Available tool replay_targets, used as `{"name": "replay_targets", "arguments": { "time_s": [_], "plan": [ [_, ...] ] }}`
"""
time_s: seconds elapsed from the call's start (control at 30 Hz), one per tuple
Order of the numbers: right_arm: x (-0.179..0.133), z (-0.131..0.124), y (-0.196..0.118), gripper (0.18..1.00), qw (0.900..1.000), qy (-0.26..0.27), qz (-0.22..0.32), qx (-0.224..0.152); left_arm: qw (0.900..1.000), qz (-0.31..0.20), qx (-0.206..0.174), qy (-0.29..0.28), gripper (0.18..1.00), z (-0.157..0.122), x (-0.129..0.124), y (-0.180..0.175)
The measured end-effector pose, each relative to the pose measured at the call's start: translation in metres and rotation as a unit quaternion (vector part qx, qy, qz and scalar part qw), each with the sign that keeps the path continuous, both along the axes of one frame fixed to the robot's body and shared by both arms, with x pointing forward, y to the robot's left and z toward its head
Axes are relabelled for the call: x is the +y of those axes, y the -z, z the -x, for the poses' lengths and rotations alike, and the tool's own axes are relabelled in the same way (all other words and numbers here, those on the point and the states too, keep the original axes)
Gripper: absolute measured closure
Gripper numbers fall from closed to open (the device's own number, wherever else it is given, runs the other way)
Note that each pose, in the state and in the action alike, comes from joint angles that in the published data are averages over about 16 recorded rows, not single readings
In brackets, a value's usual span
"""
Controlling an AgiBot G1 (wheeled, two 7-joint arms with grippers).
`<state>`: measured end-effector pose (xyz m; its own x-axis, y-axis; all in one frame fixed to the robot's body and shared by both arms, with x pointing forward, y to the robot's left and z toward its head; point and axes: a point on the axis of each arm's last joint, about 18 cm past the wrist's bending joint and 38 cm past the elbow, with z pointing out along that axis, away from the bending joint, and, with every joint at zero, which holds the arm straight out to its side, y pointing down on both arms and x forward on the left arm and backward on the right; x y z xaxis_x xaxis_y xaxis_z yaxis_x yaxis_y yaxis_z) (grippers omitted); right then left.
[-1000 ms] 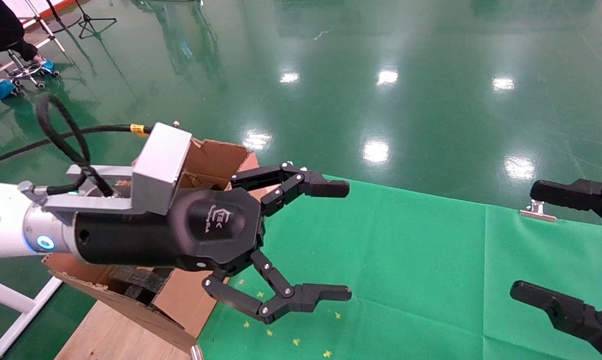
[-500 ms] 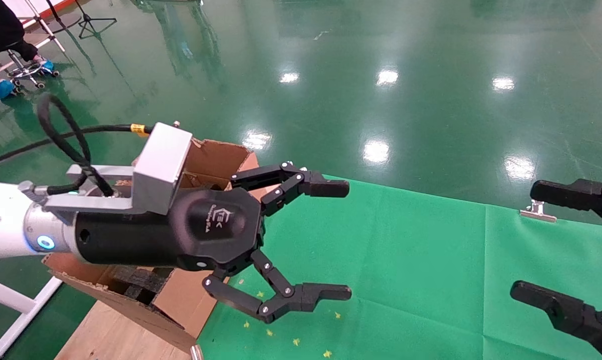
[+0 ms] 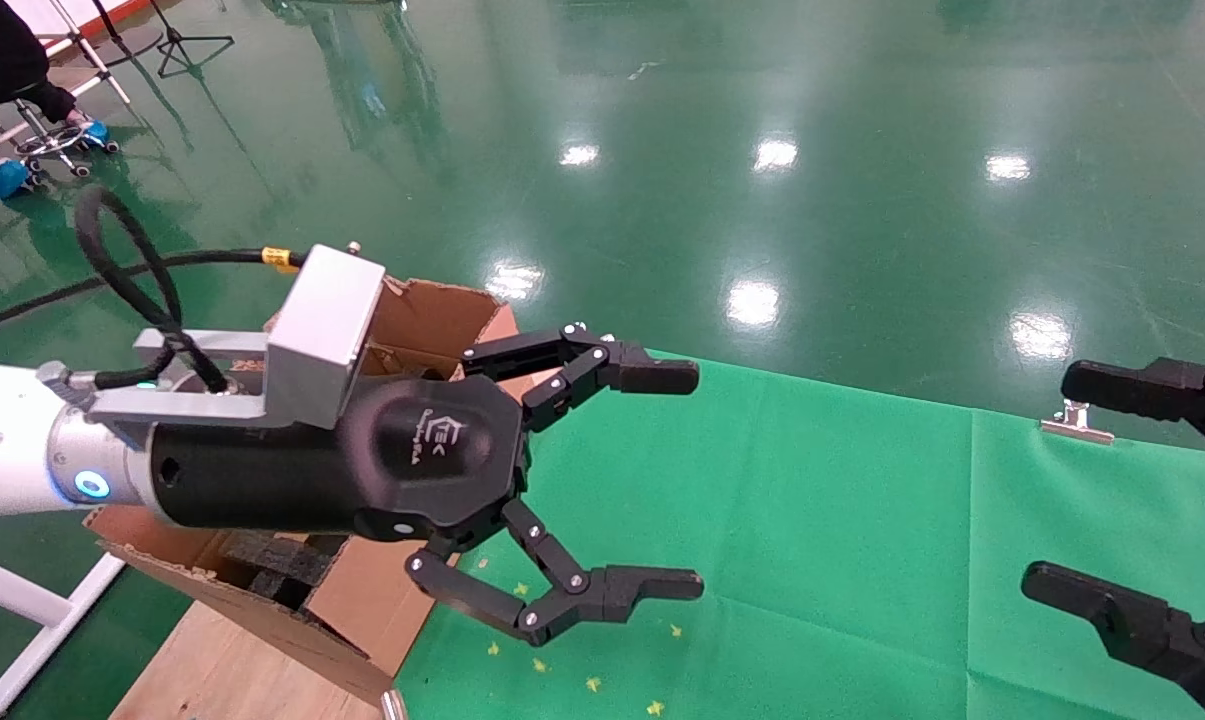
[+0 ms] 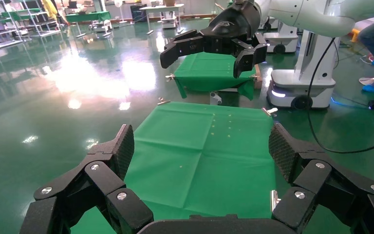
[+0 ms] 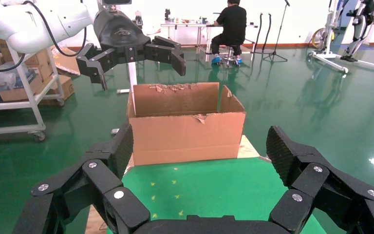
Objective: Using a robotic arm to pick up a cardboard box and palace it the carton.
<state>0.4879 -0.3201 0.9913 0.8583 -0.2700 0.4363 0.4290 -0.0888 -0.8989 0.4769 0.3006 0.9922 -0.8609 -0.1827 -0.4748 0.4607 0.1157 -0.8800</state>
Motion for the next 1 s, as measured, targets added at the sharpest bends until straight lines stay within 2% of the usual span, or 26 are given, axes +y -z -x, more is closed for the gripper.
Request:
{"name": "replay_targets", "arguments": {
  "time_s": [1.0],
  "plan": [
    [0.0000,0.0000,0.0000,0.178,1.000,0.000,0.000,0.000,1.0000,0.000,0.000,0.000,0.183,0.0000,0.0000,0.0000]
  ]
}}
